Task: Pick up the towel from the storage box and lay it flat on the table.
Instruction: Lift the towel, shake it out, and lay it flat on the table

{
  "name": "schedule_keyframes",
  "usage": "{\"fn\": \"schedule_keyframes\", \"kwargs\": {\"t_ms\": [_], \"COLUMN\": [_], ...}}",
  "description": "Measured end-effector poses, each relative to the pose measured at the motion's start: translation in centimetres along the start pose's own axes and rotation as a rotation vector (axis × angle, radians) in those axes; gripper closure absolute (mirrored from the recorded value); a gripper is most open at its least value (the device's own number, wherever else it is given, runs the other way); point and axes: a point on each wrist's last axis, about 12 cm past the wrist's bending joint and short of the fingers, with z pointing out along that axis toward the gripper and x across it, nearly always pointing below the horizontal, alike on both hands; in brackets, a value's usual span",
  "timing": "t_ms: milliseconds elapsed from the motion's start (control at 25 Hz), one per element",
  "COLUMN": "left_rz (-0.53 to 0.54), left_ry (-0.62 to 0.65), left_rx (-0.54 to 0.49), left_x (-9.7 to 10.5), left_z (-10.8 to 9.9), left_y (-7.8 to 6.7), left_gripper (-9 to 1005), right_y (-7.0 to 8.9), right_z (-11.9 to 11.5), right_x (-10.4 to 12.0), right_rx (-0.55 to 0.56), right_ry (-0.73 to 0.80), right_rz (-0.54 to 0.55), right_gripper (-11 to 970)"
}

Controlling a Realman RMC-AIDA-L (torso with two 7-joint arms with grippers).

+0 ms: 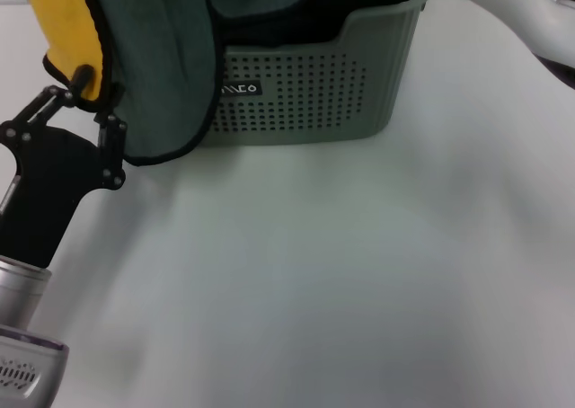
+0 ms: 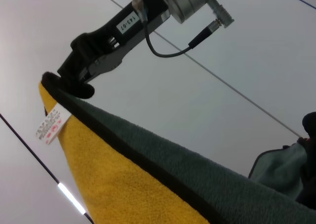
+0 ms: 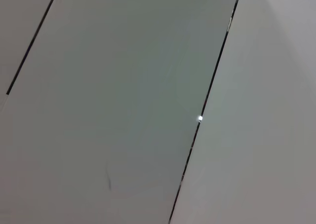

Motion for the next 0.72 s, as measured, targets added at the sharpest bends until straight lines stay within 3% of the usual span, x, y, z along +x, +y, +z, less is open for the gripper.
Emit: {"fn": "schedule_keyframes", "kwargs": {"t_ms": [240,400,560,600,640,720], "left_rz": [-0.044,-0.121,-0.271,-0.381,-0.381,-0.503], "left_ry": [0.024,0.037,0.014,-0.021,-0.021,-0.063], "left_rx": [-0.006,-0.035,-0.052,-0.035,-0.035,0.028], "left_x": [0.3,0.5,0.6,0.8,0.8,1.1], "left_z": [0.0,0.0,-0.2,-0.5,-0.5,-0.8], "left_y": [0.1,0.4,1.1,2.0,2.0,3.1], "left_gripper": [831,926,959,963,966,970], "right_y": [0.0,0.0,-0.1,0.0,0.1,0.1], "right_z": [-0.4,-1.1,-2.1,-2.3,-2.6,-3.0], "right_x": [0.1,0.3,0.9,1.1,1.4,1.7], "right_rx": [0.001,0.008,0.023,0.025,0.026,0.028], "right_ry": [-0.006,-0.014,0.0,0.008,0.018,0.033], "right_rz": [0.005,0.016,0.03,0.034,0.038,0.046], "right_gripper": [895,893,891,891,890,889]}}
